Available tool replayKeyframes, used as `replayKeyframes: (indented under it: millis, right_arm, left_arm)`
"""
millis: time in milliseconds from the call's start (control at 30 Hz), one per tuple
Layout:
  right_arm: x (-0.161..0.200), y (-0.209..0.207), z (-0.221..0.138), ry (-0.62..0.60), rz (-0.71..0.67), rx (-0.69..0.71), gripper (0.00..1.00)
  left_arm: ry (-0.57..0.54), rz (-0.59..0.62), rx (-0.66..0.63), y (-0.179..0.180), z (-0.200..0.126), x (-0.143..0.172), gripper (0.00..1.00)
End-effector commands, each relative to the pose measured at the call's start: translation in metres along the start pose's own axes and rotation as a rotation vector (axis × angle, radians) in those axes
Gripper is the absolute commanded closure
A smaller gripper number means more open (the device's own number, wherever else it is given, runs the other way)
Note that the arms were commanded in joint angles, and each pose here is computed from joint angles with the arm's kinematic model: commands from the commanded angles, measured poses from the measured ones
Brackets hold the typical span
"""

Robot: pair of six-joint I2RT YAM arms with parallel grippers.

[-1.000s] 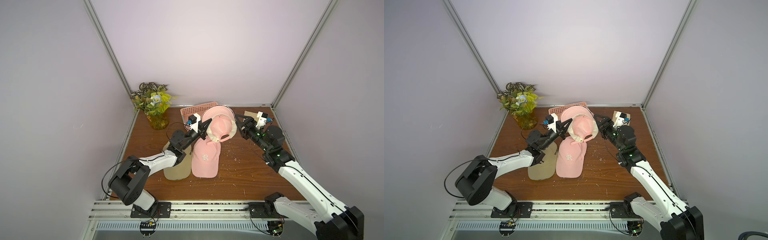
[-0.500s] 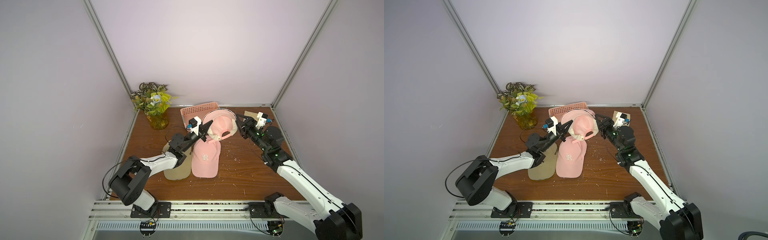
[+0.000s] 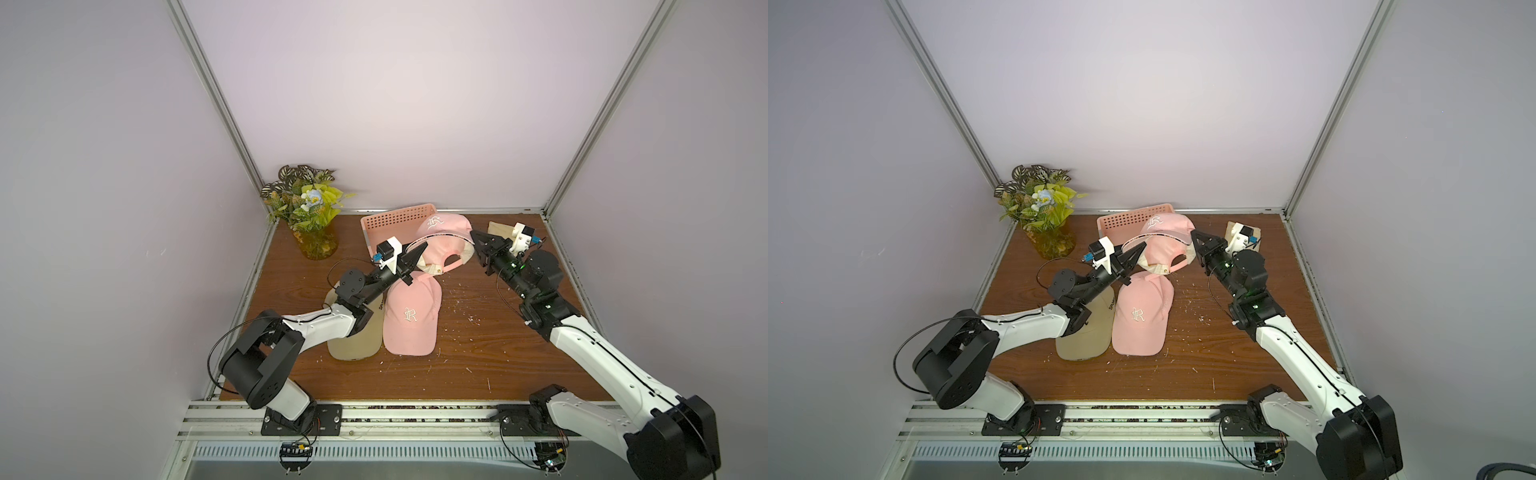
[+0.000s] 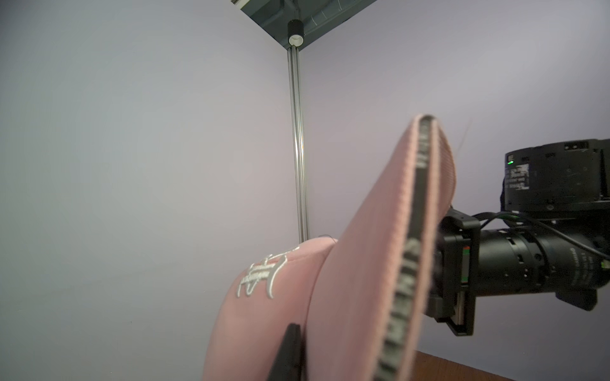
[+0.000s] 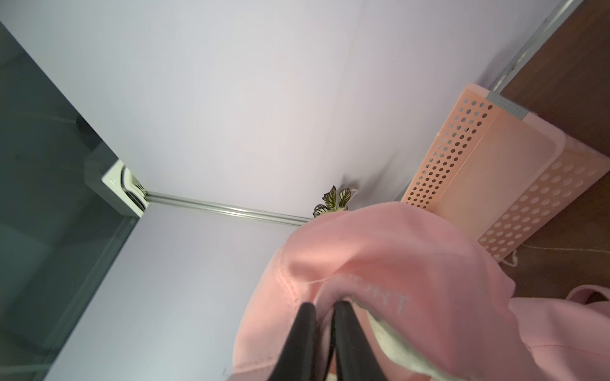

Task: Turn the baseball cap inside out
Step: Place the baseball cap at the center of the board.

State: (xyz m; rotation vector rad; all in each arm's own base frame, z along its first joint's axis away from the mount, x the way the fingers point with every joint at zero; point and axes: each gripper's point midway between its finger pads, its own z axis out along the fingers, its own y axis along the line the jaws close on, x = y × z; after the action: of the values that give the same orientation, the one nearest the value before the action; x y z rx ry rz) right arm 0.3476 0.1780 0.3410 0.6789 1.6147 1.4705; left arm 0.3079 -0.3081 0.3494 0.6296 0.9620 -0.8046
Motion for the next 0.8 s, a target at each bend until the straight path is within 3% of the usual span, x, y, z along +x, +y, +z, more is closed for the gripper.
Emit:
replayKeyframes:
  millis: [0,133,267,600,767]
  right_arm:
    - [0.004,0.015,-0.006,0.006,-0.033,-0.051,0.98]
    - [-0.008,0.016,-0.013,-0.056,-0.072,-0.024,1.00]
    - [-0.020,0.021,-0.019,-0.100,-0.129,-0.005,1.00]
    - [-0.032,0.026,-0.033,-0.112,-0.416,-0.008,1.00]
    - [-0.023,0.016,-0.042,-0.028,-0.606,0.025,1.00]
  left_arm:
    - [-0.064,0.013,0.133,-0.034,-0.001,-0.017,0.75]
    - [-0.038,0.022,0.130,-0.035,-0.007,-0.010,0.44]
    - [0.027,0.010,0.121,-0.037,-0.017,0.004,0.24]
    - [0.190,-0.061,0.168,-0.055,-0.053,0.033,0.16]
    - [0.267,-0.166,0.052,-0.042,-0.065,0.034,0.15]
